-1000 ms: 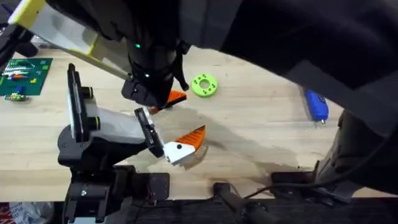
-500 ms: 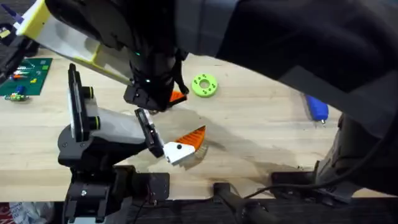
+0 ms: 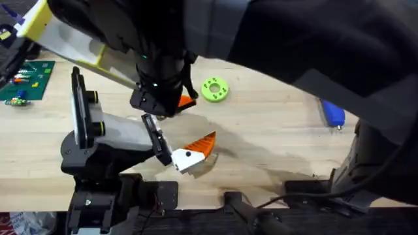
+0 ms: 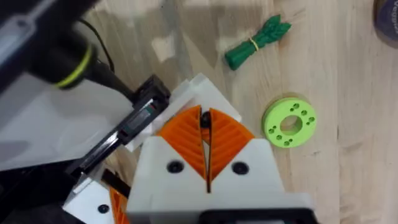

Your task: Pick up the gripper from the table and insert it into the empty holder that is missing its gripper. Then pick up a screw, insert it into the mounting hole, and use the screwdriver to tighten it. Finally, clean up the table by picking up the vegetable and placing it into the bucket.

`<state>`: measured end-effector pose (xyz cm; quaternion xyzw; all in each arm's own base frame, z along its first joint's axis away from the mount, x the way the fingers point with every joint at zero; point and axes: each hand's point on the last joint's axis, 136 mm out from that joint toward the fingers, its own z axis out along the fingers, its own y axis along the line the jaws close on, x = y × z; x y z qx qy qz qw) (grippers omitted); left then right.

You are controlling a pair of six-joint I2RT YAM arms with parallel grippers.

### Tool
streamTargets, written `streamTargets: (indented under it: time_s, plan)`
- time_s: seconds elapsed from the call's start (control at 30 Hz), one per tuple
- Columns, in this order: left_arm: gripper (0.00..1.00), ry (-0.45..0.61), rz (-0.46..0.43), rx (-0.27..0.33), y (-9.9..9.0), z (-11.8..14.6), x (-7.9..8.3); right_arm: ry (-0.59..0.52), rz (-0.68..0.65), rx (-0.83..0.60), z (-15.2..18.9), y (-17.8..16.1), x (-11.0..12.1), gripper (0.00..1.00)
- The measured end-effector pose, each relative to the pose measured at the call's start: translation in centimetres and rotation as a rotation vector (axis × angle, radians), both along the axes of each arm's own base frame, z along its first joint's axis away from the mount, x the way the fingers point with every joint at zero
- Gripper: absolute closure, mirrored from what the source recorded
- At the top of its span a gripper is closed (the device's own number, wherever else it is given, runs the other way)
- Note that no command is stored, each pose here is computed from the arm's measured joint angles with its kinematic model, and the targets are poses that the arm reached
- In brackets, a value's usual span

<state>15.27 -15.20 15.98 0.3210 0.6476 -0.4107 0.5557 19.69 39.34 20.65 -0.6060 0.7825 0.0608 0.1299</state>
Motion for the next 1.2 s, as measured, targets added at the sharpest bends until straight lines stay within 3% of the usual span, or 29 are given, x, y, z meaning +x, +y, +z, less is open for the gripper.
streamTargets:
  time_s: [1.2]
  plan:
    - [0.015, 0.000, -0.002, 0.000, -0.02, 0.00, -0.04, 0.019, 0.003, 0.010, 0.00, 0.11, -0.18, 0.992]
